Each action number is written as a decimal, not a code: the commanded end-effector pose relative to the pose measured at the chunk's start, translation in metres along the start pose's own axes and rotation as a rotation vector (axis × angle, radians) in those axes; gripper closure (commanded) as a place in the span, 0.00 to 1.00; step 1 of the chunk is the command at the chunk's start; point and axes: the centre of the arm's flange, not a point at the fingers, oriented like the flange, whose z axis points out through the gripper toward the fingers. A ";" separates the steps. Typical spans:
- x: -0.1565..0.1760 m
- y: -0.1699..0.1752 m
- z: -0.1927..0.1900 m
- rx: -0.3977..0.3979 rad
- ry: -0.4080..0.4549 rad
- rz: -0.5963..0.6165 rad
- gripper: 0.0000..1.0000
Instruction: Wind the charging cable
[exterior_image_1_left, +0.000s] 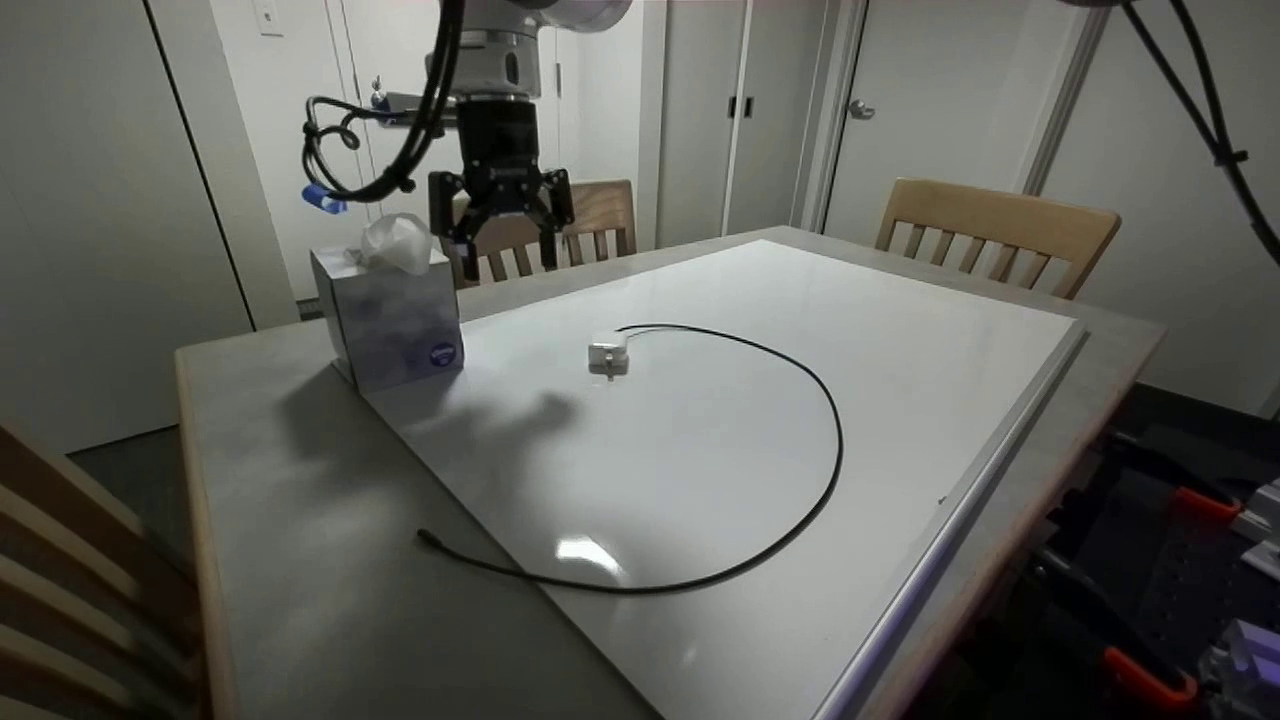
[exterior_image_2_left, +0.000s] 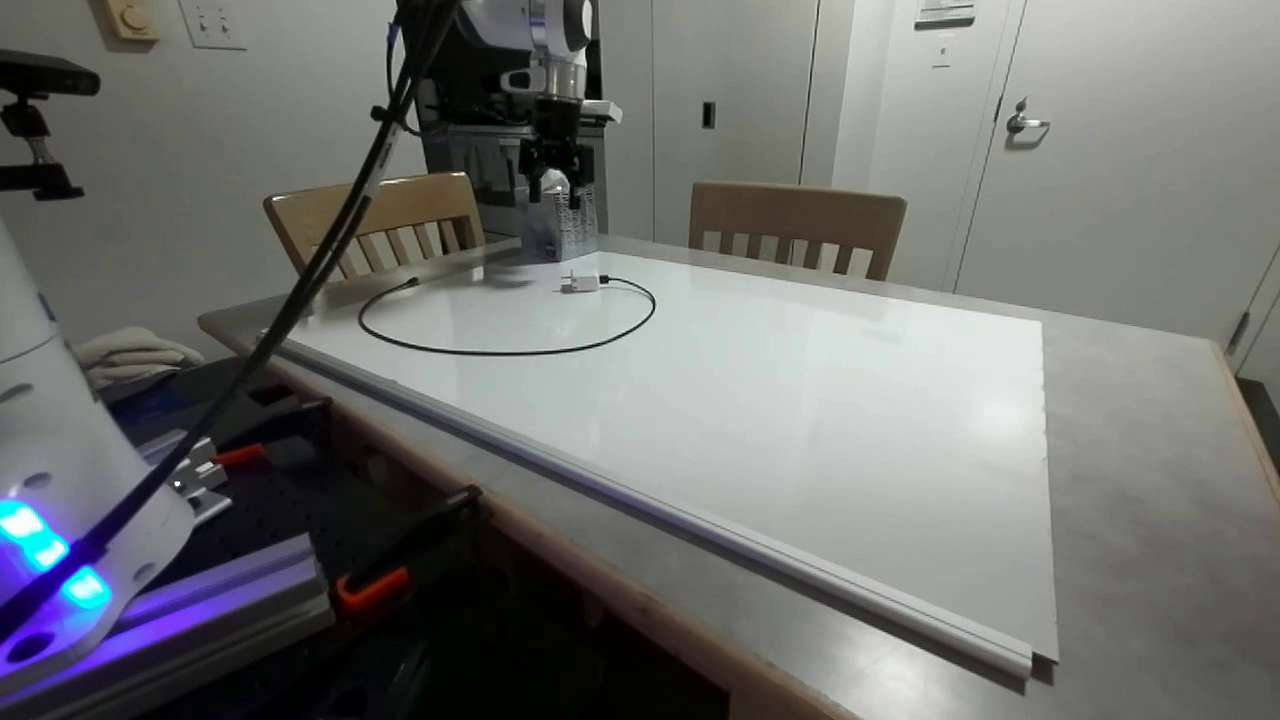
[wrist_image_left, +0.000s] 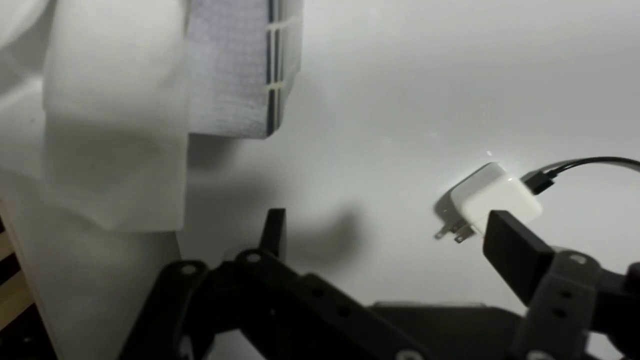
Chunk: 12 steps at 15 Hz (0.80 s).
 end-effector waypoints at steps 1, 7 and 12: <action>-0.011 0.018 0.007 -0.037 0.068 -0.038 0.00; -0.001 0.068 0.022 -0.043 0.116 -0.166 0.00; 0.036 0.080 0.031 -0.022 0.118 -0.182 0.00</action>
